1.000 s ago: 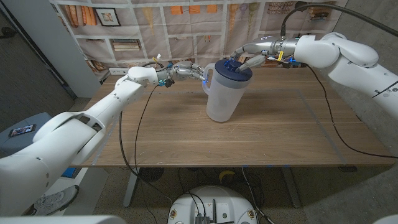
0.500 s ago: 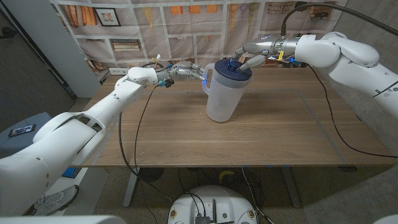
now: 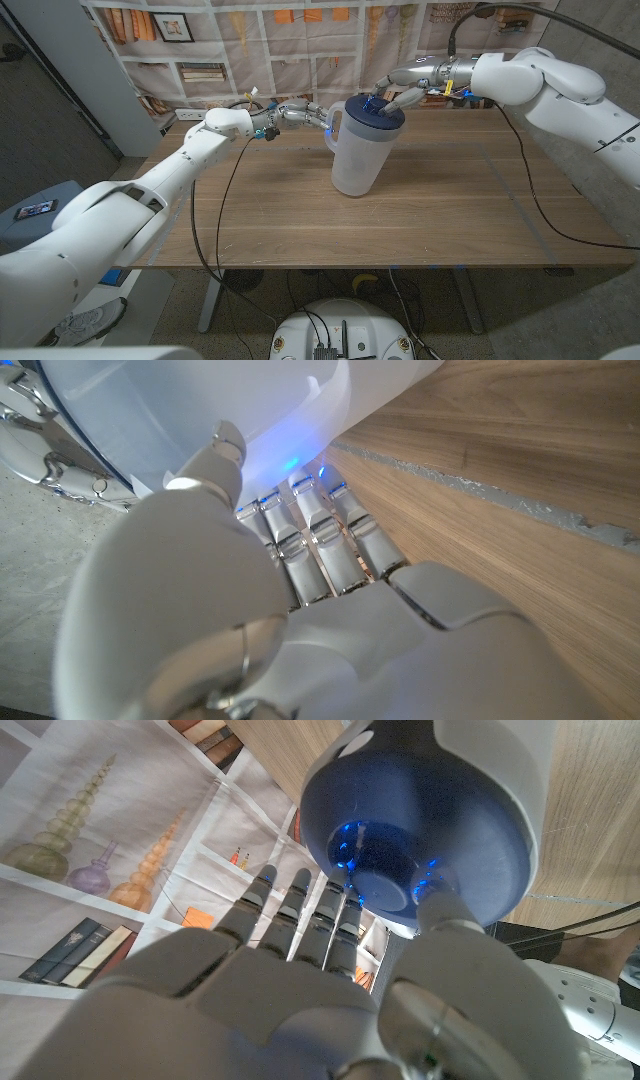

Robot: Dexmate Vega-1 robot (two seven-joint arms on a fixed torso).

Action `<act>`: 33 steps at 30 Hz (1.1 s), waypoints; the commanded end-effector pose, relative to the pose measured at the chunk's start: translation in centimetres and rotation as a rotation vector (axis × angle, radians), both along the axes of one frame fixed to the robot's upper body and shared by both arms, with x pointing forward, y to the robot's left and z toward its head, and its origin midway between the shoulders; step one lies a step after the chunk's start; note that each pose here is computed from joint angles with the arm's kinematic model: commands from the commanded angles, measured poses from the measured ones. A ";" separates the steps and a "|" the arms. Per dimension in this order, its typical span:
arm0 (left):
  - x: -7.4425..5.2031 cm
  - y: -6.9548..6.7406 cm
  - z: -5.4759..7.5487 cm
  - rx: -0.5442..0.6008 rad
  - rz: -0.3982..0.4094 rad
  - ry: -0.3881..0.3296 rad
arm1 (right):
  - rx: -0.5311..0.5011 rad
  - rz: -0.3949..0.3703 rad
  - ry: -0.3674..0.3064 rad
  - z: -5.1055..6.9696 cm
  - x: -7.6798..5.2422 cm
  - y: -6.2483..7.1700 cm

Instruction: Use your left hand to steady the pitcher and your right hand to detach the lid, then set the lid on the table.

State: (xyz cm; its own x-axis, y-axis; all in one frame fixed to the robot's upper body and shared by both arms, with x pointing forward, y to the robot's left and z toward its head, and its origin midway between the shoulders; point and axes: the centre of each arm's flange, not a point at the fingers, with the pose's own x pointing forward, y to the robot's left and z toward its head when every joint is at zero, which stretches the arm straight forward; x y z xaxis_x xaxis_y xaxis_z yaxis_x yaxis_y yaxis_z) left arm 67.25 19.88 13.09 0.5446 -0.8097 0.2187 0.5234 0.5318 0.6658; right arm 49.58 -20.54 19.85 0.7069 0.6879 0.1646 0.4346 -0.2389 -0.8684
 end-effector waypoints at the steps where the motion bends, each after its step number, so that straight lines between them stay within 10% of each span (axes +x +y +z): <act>1: -0.1 0.0 0.0 -0.001 0.002 0.001 | -0.014 0.003 -0.006 0.1 0.1 0.3; 33: 0.2 -0.2 0.2 0.009 -0.001 0.000 | 0.010 0.037 -0.027 0.7 0.1 0.4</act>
State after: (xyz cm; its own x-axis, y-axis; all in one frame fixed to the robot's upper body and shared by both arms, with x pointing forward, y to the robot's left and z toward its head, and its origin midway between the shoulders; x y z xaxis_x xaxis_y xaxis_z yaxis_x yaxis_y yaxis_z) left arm 67.29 19.80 13.21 0.5459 -0.8100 0.2144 0.5233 0.5295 0.6677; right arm 49.74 -20.11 20.32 0.6902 0.7038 0.1683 0.4509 -0.2364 -0.8607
